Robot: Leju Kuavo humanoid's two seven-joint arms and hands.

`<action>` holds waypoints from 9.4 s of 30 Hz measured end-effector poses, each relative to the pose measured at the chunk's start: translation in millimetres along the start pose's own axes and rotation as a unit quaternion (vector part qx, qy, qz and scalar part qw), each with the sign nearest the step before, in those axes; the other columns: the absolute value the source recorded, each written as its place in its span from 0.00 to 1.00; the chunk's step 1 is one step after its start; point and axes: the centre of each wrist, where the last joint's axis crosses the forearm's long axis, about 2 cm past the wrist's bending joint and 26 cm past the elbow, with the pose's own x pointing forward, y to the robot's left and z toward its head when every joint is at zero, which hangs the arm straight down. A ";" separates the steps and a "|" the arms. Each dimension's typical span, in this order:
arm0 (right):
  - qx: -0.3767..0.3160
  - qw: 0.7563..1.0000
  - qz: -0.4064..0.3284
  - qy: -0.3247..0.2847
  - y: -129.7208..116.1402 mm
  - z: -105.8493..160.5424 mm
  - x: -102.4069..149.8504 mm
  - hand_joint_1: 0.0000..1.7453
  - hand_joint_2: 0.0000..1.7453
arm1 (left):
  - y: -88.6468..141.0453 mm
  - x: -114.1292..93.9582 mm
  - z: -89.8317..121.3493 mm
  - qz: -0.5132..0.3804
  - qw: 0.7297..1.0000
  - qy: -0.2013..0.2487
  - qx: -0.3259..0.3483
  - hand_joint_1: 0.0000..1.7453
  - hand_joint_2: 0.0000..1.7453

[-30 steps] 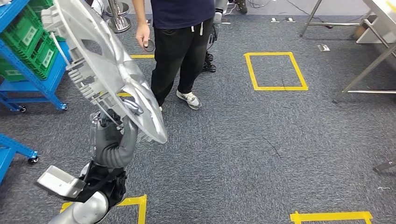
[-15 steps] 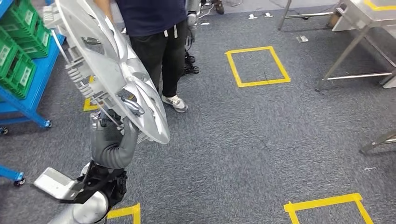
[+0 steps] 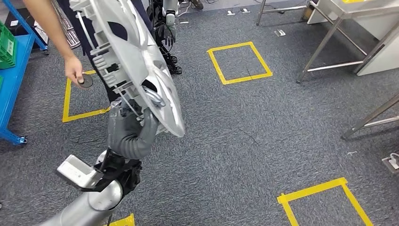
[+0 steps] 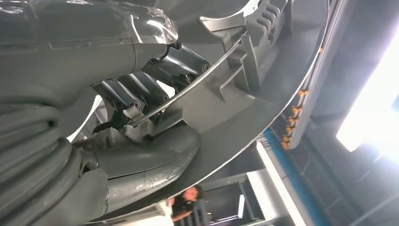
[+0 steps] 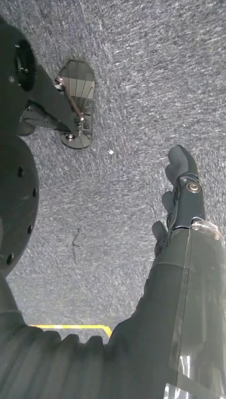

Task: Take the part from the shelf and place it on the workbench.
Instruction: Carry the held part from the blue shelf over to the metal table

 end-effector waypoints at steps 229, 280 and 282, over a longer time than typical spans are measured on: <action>-0.020 0.999 0.006 -0.024 4.8 2.2 -0.9 0.00 1.00 | 41.7 10.0 33.2 -0.074 0.993 0.071 0.052 1.00 1.00; -0.015 0.999 0.044 -0.027 -1.8 -0.5 0.9 0.00 1.00 | 46.8 19.9 60.9 -0.091 0.988 0.098 0.074 1.00 1.00; -0.017 0.999 0.045 -0.025 -3.2 -0.6 -0.7 0.00 1.00 | 46.4 19.1 60.8 -0.091 0.988 0.098 0.074 1.00 1.00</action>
